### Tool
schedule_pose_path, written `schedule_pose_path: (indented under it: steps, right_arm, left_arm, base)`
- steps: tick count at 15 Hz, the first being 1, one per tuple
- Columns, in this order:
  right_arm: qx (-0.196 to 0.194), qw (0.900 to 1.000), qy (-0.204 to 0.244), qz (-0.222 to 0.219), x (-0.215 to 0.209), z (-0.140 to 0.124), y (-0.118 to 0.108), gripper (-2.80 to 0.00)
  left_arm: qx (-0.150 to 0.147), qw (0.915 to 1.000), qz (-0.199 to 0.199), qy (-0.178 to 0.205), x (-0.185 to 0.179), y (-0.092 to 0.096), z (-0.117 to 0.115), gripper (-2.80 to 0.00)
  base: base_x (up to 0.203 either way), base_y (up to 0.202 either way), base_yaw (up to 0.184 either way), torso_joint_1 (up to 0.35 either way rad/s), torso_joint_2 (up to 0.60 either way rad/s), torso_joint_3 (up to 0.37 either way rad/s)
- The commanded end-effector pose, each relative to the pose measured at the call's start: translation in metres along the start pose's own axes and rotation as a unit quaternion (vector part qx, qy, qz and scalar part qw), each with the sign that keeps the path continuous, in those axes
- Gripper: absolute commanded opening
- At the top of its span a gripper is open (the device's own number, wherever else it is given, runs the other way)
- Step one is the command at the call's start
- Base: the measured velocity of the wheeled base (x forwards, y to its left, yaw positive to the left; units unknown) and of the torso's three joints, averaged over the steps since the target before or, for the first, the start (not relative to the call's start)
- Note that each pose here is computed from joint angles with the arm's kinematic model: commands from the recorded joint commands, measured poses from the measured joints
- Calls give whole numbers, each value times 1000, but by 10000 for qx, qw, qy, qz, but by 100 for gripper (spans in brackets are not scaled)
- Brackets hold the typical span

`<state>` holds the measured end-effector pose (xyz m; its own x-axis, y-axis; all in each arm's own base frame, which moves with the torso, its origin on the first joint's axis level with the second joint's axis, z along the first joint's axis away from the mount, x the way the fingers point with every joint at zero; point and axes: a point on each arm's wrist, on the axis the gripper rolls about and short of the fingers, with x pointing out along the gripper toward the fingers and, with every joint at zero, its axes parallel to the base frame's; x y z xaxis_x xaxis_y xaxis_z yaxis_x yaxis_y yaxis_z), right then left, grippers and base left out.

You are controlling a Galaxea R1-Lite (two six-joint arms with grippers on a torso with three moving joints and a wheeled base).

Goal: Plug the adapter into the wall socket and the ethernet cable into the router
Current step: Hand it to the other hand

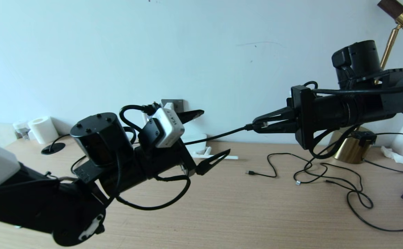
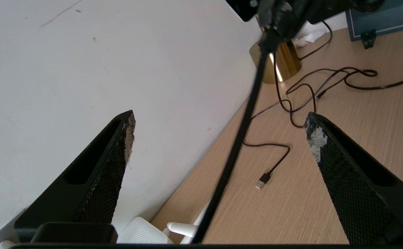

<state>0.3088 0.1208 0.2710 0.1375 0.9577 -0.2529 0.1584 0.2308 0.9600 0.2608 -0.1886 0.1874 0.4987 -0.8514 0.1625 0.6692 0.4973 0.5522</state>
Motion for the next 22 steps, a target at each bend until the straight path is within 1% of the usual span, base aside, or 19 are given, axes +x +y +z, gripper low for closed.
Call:
schedule_pose_path:
  steps: [1, 2, 3, 5, 7, 8, 10, 11, 14, 16, 17, 22]
  right_arm:
    - [64, 10000, 66, 24, 4, 8, 3, -280]
    - [150, 9997, 167, 31, 6, 9, 5, -280]
    - [224, 9990, 381, 56, 9, 8, 8, -280]
    - [248, 9980, 569, 77, 18, 7, 13, -280]
    - [361, 9965, 758, 45, 33, 9, 19, -280]
    - [497, 9946, 914, -38, 41, 6, 18, -280]
    - [562, 9928, 1055, -104, 49, 2, 17, -280]
    - [557, 9925, 1084, -109, 53, 3, 18, -280]
    - [609, 9908, 1200, -139, 59, 6, 25, -280]
    - [690, 9887, 1326, -144, 61, 9, 30, -280]
    - [703, 9880, 1367, -136, 61, 9, 30, -280]
    - [795, 9826, 1677, -41, 65, 13, 28, -280]
  left_arm:
    - [194, 9997, -70, -146, 1, -3, 7, 0]
    - [252, 9994, -126, -220, 0, -2, 10, 0]
    - [291, 9990, -154, -316, -2, -1, 15, 0]
    - [389, 9981, -81, -469, -7, 4, 27, 0]
    - [615, 9959, -20, -664, -17, 10, 43, 0]
    - [712, 9950, -13, -698, -22, 12, 46, 0]
    - [852, 9937, 95, -728, -31, 18, 51, 0]
    - [878, 9938, 99, -680, -35, 18, 50, 0]
    - [877, 9943, -70, -596, -46, 11, 47, 0]
    - [918, 9941, -114, -570, -46, 10, 44, 0]
    - [996, 9931, -162, -597, -46, 11, 43, 0]
    - [1009, 9930, -189, -586, -42, 11, 39, 0]
  base:
    - [0, 0, 0, 0, 0, 0]
    - [0, 0, 0, 0, 0, 0]
    - [0, 0, 0, 0, 0, 0]
    - [0, 0, 0, 0, 0, 0]
    - [0, 0, 0, 0, 0, 0]
    - [0, 0, 0, 0, 0, 0]
    - [0, 0, 0, 0, 0, 0]
    - [0, 0, 0, 0, 0, 0]
    - [0, 0, 0, 0, 0, 0]
    - [0, 0, 0, 0, 0, 0]
    - [0, 0, 0, 0, 0, 0]
    - [0, 0, 0, 0, 0, 0]
